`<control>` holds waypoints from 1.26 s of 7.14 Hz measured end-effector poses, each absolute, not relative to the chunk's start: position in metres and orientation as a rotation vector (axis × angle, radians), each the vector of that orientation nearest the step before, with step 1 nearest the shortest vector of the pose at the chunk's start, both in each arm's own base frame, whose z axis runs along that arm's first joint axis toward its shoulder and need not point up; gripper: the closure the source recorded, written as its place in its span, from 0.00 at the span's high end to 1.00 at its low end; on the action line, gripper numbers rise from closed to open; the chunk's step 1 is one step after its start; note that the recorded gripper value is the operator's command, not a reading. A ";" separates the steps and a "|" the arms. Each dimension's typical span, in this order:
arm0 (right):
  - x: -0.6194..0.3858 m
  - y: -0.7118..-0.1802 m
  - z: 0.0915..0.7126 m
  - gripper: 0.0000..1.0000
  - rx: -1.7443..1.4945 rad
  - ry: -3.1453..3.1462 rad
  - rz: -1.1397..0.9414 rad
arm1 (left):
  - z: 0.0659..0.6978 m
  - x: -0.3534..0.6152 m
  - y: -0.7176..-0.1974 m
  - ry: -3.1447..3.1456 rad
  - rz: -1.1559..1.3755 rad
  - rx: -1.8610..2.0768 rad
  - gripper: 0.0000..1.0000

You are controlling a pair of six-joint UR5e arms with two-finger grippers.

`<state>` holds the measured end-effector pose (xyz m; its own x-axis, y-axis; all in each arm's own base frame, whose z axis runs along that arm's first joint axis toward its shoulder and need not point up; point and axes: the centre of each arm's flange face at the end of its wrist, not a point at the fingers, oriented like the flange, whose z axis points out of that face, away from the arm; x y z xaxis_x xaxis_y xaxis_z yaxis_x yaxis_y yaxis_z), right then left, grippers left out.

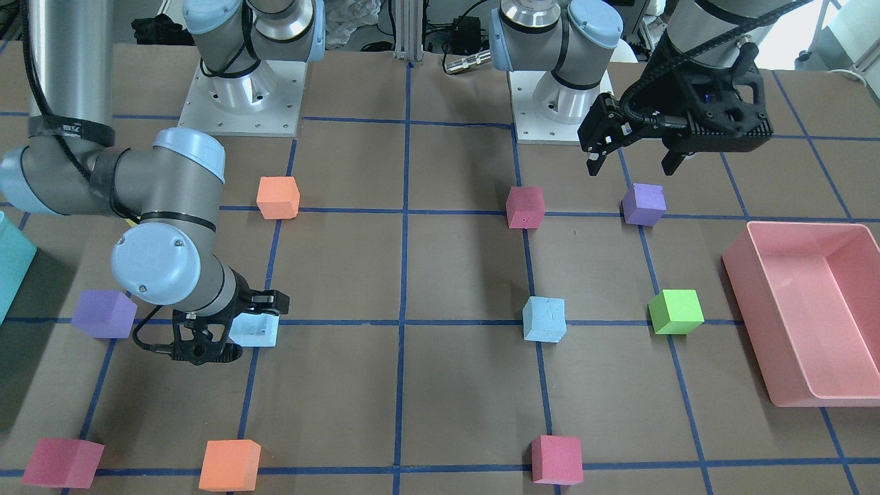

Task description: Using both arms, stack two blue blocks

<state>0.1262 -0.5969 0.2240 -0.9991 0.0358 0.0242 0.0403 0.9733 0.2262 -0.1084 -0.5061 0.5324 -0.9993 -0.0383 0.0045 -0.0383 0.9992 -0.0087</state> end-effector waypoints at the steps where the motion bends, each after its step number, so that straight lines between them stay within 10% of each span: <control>1: 0.126 -0.598 0.219 1.00 -0.064 -3.100 -0.359 | 0.532 -0.108 -0.506 -3.136 0.013 0.061 1.00; 3: 0.126 -0.601 0.209 1.00 -0.068 -3.099 -0.357 | 0.532 -0.108 -0.506 -3.136 0.013 0.061 1.00; 4: 0.126 -0.602 0.206 0.83 -0.069 -3.099 -0.358 | 0.532 -0.109 -0.506 -3.135 0.012 0.061 1.00; 6: 0.126 -0.604 0.204 0.05 -0.070 -3.103 -0.324 | 0.532 -0.109 -0.506 -3.134 0.013 0.061 1.00; 9: 0.126 -0.607 0.204 0.00 -0.069 -3.103 -0.310 | 0.532 -0.109 -0.505 -3.131 0.014 0.061 1.00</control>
<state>0.1256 -0.6068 0.2037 -0.9988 0.0419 0.0263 0.0463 0.9793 0.1971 -0.1090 -0.5053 0.5324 -0.9992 -0.0386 0.0100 -0.0387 0.9992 -0.0085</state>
